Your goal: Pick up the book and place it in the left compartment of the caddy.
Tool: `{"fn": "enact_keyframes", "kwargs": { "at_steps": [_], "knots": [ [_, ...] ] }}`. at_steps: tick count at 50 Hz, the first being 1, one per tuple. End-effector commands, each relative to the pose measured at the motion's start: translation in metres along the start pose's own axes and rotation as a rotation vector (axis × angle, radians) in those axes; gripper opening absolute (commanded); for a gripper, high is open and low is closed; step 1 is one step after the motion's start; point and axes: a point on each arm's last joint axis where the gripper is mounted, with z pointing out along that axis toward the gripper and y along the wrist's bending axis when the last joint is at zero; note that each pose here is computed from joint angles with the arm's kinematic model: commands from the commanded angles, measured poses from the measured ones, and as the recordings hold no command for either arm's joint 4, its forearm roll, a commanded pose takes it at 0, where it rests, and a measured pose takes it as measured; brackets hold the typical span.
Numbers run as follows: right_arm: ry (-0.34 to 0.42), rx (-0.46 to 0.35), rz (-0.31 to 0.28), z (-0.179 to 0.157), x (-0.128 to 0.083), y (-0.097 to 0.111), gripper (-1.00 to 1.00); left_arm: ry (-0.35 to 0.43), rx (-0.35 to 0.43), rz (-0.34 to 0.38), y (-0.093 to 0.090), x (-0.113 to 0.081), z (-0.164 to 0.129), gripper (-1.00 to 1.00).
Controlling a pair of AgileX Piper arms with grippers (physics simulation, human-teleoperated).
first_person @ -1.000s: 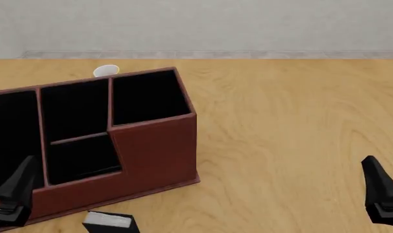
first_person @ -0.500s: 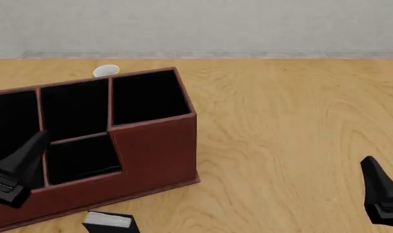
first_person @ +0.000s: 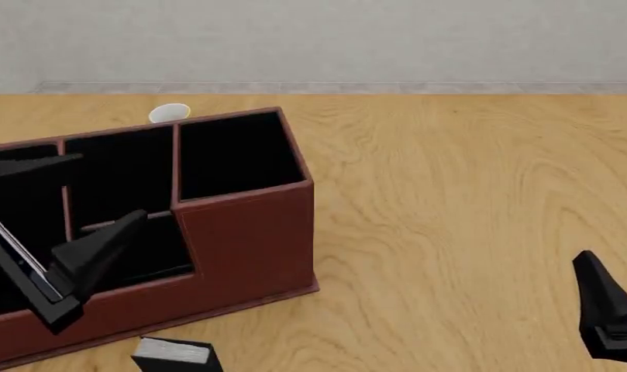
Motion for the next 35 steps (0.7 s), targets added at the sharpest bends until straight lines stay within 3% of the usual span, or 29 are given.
{"fn": "enact_keyframes", "kwargs": {
  "at_steps": [1,10,14,24,35],
  "knots": [
    [0.002,0.001,-0.001,0.000,0.000,0.000,1.00,0.031,0.128,0.096,-0.006,-0.020,0.010,1.00],
    [0.006,0.005,0.005,0.001,0.000,0.000,1.00,0.048,0.230,0.174,-0.013,-0.033,0.010,1.00],
    [0.007,0.007,0.005,0.001,0.001,0.000,1.00,0.060,0.239,0.203,-0.014,-0.034,0.013,1.00],
    [0.011,0.013,0.003,0.002,0.001,-0.001,1.00,0.115,0.350,0.211,-0.023,-0.042,0.015,1.00],
    [0.019,0.014,0.002,0.004,0.002,-0.001,1.00,0.142,0.418,0.220,-0.030,-0.044,0.013,1.00]
  ]
}}
